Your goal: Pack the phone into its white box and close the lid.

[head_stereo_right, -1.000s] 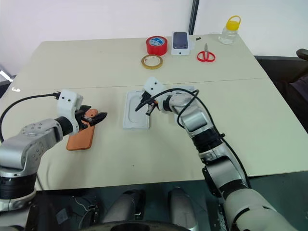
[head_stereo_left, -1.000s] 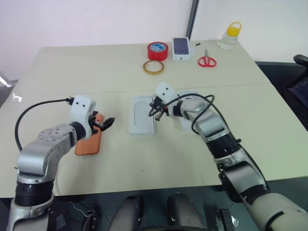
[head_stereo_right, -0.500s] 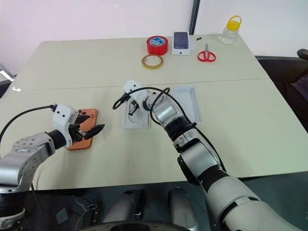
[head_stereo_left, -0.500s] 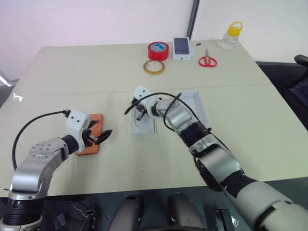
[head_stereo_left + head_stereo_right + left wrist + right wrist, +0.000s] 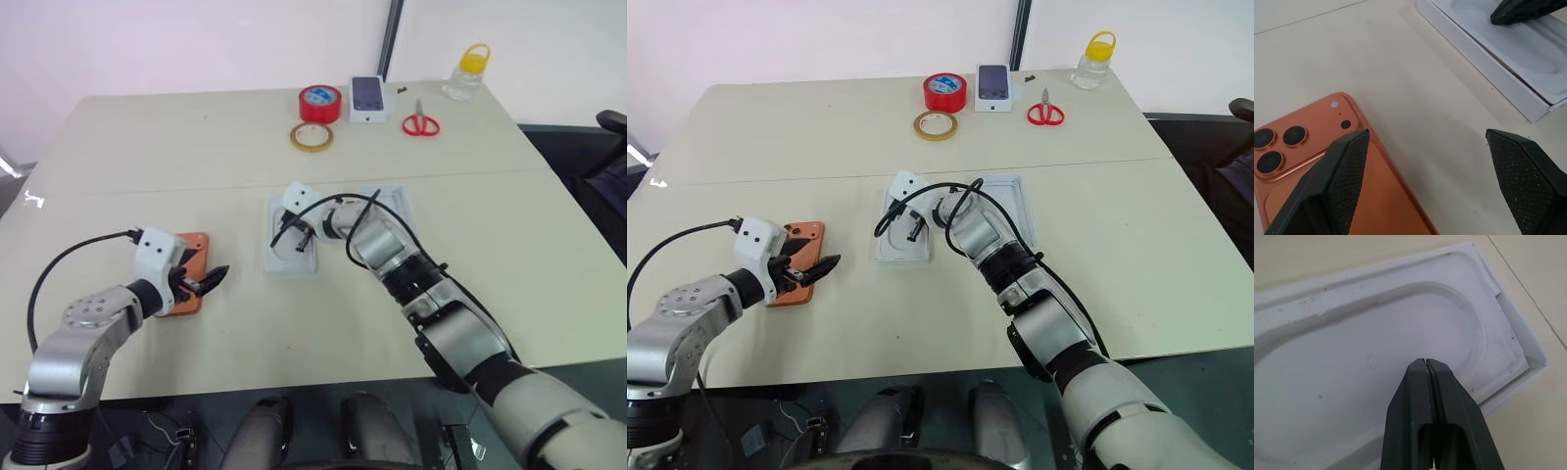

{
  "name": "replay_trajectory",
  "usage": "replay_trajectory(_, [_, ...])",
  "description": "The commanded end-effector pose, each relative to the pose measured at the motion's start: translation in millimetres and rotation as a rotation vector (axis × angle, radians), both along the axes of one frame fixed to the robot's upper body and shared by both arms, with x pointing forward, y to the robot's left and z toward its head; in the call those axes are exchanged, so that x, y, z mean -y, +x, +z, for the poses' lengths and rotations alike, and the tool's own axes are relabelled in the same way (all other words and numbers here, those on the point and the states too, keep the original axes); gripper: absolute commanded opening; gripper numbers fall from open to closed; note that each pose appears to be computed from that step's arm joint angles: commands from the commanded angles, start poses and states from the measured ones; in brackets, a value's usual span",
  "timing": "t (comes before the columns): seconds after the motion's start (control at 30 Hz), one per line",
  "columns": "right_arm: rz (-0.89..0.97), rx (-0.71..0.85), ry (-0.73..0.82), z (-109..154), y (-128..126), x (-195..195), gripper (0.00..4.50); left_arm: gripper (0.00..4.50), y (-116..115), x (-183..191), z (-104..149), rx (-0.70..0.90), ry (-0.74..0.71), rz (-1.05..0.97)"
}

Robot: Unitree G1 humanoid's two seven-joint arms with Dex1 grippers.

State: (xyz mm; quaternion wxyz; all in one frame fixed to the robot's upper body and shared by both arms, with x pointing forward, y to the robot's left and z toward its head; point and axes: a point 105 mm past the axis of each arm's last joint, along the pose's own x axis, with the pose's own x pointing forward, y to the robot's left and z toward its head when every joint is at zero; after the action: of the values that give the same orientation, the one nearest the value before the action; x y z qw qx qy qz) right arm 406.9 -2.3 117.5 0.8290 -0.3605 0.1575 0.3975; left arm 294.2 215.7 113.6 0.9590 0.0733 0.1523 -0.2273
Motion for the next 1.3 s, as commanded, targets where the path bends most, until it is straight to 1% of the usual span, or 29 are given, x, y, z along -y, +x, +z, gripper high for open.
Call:
replay_trajectory(0.03, [0.009, 0.038, -0.06, 1.6, -1.3, 4.3, 0.04, 4.02, 2.1, 2.9, 15.8, 0.053, 0.006, -0.012])
replay_trajectory(0.13, [0.024, 0.056, -0.069, 4.8, -3.5, 2.9, 0.04, 4.02, 2.5, 2.8, 16.0, 0.053, 0.005, -0.012])
replay_trajectory(0.27, [0.062, 0.087, -0.021, 16.2, -8.4, -7.5, 0.04, 4.02, 3.2, 1.5, 16.0, 0.052, 0.004, -0.008])
replay_trajectory(0.37, [0.103, 0.111, 0.065, 31.8, -15.1, -19.2, 0.04, 4.02, 4.5, -2.8, 17.7, 0.058, -0.007, 0.017])
replay_trajectory(0.43, [0.122, 0.117, 0.136, 42.0, -20.3, -27.1, 0.04, 4.02, 7.7, -9.6, 20.6, 0.061, -0.041, 0.062])
replay_trajectory(0.53, [0.136, 0.087, 0.213, 47.7, -28.7, -35.7, 0.04, 4.02, 12.9, -22.6, 23.8, 0.056, -0.104, 0.149])
replay_trajectory(0.63, [0.161, 0.057, 0.242, 45.5, -39.2, -46.2, 0.04, 4.02, 17.3, -43.5, 24.7, 0.028, -0.179, 0.285])
replay_trajectory(0.67, [0.173, 0.048, 0.245, 44.0, -43.3, -50.4, 0.01, 4.26, 17.9, -51.2, 24.7, 0.014, -0.21, 0.332])
replay_trajectory(0.7, [0.194, 0.043, 0.244, 42.2, -48.7, -55.9, 0.01, 4.26, 17.7, -60.5, 24.2, 0.0, -0.23, 0.383])
replay_trajectory(0.8, [0.258, 0.016, 0.244, 37.0, -64.0, -72.8, 0.01, 4.26, 13.9, -84.2, 18.3, -0.064, -0.254, 0.509])
replay_trajectory(0.87, [0.286, -0.009, 0.219, 29.7, -72.1, -83.3, 0.01, 4.26, 9.0, -91.5, 9.2, -0.15, -0.258, 0.554])
replay_trajectory(0.97, [0.328, -0.012, 0.14, 17.7, -81.4, -95.0, 0.01, 4.26, 4.6, -89.6, 3.2, -0.228, -0.285, 0.555])
replay_trajectory(1.13, [0.406, -0.091, 0.119, 7.0, -99.7, -112.7, 0.01, 4.26, -4.8, -69.8, -10.0, -0.364, -0.305, 0.484])
replay_trajectory(1.3, [0.441, -0.146, 0.085, -4.5, -107.5, -122.4, 0.01, 4.26, -9.5, -47.7, -20.8, -0.429, -0.321, 0.423])
